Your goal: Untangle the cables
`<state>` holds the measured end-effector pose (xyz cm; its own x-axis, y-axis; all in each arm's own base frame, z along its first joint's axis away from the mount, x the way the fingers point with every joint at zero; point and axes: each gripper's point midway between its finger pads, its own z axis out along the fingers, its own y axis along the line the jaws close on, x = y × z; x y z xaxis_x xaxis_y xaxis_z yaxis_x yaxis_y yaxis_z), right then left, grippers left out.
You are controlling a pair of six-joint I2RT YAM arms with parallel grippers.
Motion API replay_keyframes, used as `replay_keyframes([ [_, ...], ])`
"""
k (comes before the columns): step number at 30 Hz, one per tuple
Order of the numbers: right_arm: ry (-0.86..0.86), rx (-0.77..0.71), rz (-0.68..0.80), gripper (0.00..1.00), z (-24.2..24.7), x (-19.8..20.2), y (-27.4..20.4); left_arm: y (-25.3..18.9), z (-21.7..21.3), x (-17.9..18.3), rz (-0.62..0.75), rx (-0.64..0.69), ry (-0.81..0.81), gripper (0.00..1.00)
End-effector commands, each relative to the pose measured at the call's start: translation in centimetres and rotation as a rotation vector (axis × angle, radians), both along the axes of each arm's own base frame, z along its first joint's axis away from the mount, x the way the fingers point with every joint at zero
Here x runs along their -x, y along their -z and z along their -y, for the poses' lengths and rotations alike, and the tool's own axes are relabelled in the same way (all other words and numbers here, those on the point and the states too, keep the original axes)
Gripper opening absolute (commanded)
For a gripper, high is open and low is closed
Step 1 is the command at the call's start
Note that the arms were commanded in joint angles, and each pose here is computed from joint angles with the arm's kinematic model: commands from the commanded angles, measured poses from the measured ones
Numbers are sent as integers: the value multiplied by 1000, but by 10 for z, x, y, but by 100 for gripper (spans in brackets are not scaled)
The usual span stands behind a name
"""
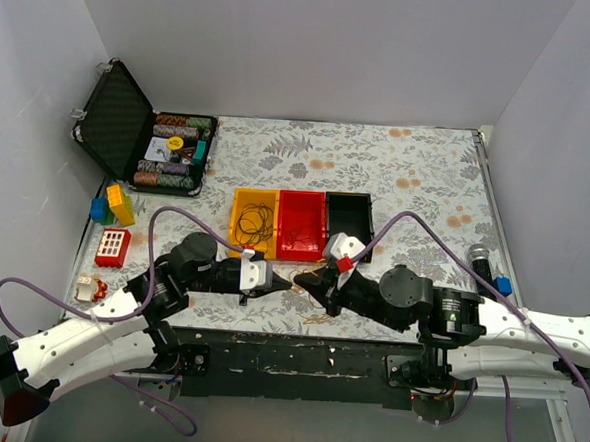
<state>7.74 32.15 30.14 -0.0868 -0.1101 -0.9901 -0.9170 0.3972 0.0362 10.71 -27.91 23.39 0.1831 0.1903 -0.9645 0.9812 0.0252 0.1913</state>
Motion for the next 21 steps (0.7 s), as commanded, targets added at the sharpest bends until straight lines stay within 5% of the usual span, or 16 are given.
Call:
replay_keyframes([
  [1,-32,-94,-30,1,11,9,-31,16,-8,-2,34,-37,-22,0],
  [10,-69,-96,-65,1,27,19,-36,37,-17,-15,25,-62,-128,0],
  [13,-85,-76,-77,1,20,22,-27,9,-7,-13,-38,5,-121,64],
  [14,-99,-76,-80,1,17,24,-26,1,-4,-13,-65,25,-127,74],
  [16,-120,-70,-82,1,12,27,-22,-14,1,-13,-108,65,-130,84],
  [21,-149,-61,-81,1,6,31,-21,-31,5,-3,-167,108,-89,87],
])
